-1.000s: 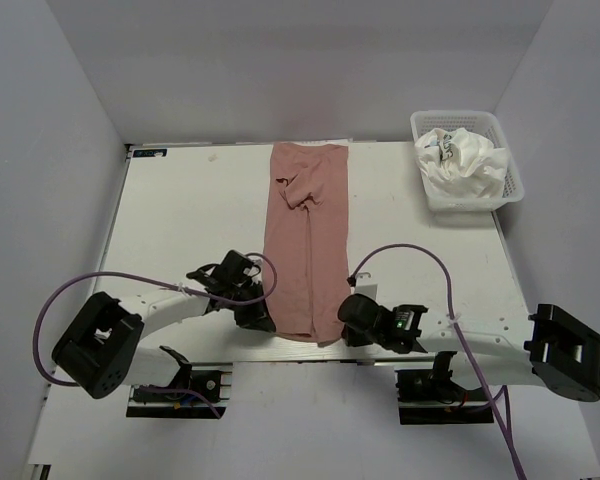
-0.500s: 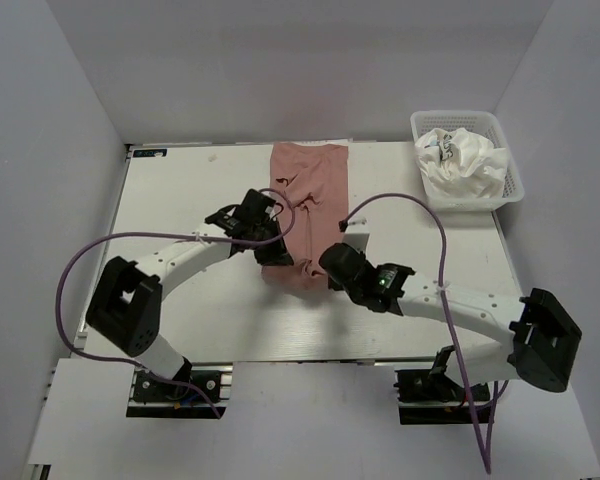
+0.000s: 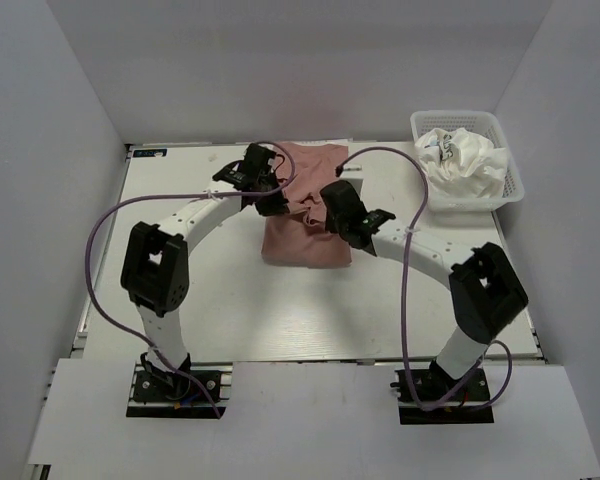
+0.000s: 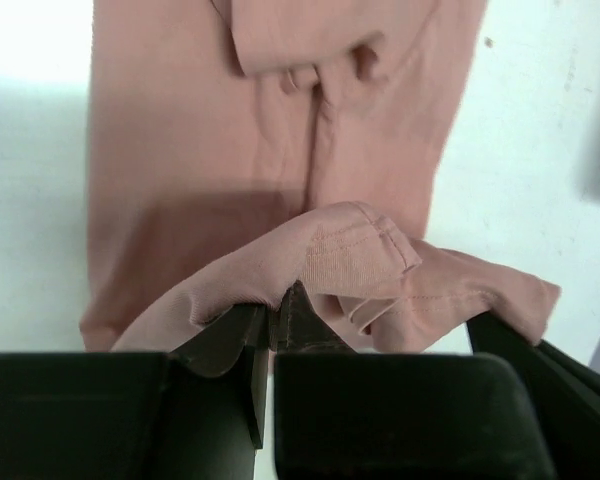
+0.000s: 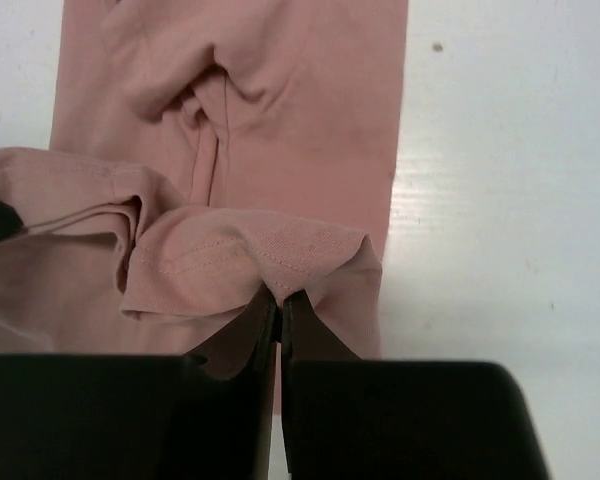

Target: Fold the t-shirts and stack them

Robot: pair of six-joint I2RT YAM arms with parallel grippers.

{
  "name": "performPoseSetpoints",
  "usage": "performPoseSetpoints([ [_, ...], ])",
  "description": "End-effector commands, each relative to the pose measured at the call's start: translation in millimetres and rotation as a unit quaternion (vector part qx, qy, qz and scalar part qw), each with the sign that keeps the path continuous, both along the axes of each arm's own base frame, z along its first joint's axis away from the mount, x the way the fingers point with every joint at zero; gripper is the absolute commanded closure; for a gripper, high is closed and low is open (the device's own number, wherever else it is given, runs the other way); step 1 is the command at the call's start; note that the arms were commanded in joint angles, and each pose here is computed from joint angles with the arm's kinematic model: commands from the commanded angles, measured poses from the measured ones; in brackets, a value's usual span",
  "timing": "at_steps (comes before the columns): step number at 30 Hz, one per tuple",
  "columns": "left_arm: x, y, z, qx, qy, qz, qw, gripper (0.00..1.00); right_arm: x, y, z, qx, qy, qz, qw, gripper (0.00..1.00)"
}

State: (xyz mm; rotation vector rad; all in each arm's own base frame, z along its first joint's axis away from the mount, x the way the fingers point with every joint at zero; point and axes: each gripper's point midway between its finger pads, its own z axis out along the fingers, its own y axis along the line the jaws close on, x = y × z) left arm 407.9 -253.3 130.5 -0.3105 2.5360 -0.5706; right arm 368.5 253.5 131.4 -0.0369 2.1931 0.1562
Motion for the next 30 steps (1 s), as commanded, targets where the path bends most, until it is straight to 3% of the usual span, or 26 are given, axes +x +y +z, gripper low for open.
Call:
performPoseSetpoints([
  [1,21.8,7.6,2.7,0.010,-0.016,0.000,1.000,1.00,32.9,11.9,15.5,0.019,-0.022,0.016,0.999,1.00],
  [6,42.7,8.6,-5.8,0.005,-0.024,0.004,1.000,1.00,57.3,7.7,-4.9,0.019,0.000,0.004,1.000,1.00],
  [9,57.8,12.3,-9.1,0.002,-0.033,0.013,0.999,0.94,70.9,8.4,-13.0,0.024,0.007,0.007,1.000,0.98],
  [11,73.9,8.5,-6.2,-0.011,-0.061,-0.001,0.998,0.66,87.4,6.9,-15.5,0.033,0.009,-0.001,0.999,0.87],
  [12,80.4,1.7,4.9,-0.027,-0.074,-0.028,0.996,0.13,90.0,8.6,-15.1,0.036,0.010,0.001,0.999,0.68],
  [13,80.1,-2.9,6.4,-0.030,-0.069,-0.044,0.996,0.00,96.5,12.8,-9.9,0.042,0.008,0.005,0.999,0.60],
  [15,85.4,-2.1,14.9,-0.026,-0.068,-0.058,0.996,0.00,95.6,15.8,-6.4,0.041,0.012,0.022,0.999,0.42],
  [18,68.8,11.8,22.9,-0.006,-0.074,-0.054,0.996,0.00,82.6,21.5,11.5,0.061,-0.001,0.051,0.997,0.35],
  [21,45.3,29.5,15.2,0.011,-0.076,-0.039,0.996,0.00,48.4,26.1,-0.5,0.092,0.018,0.100,0.991,0.19],
  [22,36.5,35.0,35.4,0.008,-0.097,-0.035,0.995,0.00,49.9,33.2,9.3,0.112,-0.004,0.115,0.987,0.11],
  [24,15.5,43.4,21.4,0.011,-0.088,-0.035,0.995,0.00,29.3,44.2,4.4,0.135,0.015,0.161,0.978,0.09],
  [30,-39.8,47.1,-18.7,-0.004,-0.042,-0.066,0.997,0.00,-10.4,21.2,-21.3,0.149,0.066,0.128,0.978,0.09],
])
